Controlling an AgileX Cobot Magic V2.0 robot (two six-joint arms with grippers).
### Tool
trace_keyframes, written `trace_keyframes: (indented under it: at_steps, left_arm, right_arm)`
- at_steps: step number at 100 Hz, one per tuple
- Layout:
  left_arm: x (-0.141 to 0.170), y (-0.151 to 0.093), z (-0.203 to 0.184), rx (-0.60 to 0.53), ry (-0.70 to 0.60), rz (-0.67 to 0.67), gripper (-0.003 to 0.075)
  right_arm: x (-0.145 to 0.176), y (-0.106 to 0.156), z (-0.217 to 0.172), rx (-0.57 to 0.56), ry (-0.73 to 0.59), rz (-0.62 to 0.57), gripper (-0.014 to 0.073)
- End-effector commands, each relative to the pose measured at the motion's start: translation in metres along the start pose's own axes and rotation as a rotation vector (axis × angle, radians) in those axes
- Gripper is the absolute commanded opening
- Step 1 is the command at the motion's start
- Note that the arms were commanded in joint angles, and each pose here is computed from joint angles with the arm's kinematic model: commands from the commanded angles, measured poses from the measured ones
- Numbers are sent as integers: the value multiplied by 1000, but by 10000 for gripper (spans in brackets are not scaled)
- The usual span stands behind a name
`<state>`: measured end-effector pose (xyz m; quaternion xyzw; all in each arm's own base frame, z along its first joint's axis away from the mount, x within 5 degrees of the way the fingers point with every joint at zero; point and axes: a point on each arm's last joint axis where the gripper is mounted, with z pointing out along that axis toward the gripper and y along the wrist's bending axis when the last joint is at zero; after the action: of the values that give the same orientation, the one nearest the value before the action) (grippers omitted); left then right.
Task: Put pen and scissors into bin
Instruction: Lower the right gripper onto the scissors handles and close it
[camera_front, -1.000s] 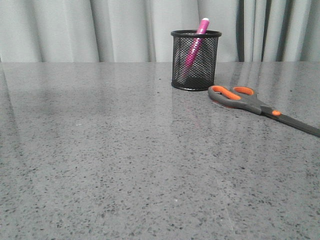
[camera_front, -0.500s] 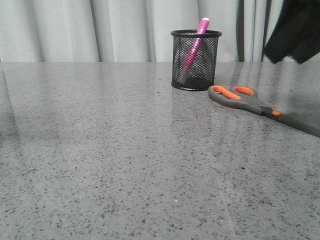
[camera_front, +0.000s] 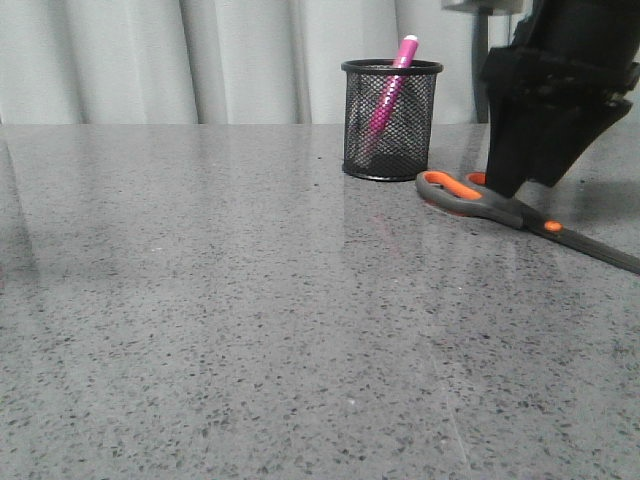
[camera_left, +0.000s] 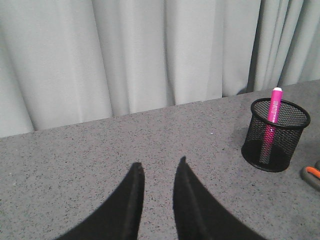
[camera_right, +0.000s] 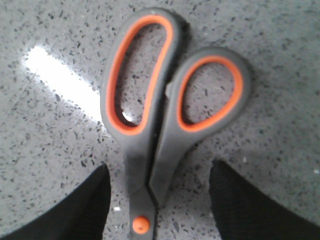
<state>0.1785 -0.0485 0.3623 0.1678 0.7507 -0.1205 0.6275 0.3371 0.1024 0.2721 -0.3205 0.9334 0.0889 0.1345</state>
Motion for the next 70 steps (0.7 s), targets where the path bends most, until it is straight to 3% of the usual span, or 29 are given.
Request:
trace_keyframes:
  at_steps: [1,26,70]
  left_arm:
    - [-13,3,-5,-32,-64,-30,157]
    - [-13,3,-5,-32,-64,-30,157]
    - [-13,3,-5,-31,-65,-34,157]
  right_arm:
    - [-9,5,-16,66,-57,-32,392]
    - [-15,10,-7,113,-57,-38,392]
    - [-12,13,-7,81,-18,-26,392]
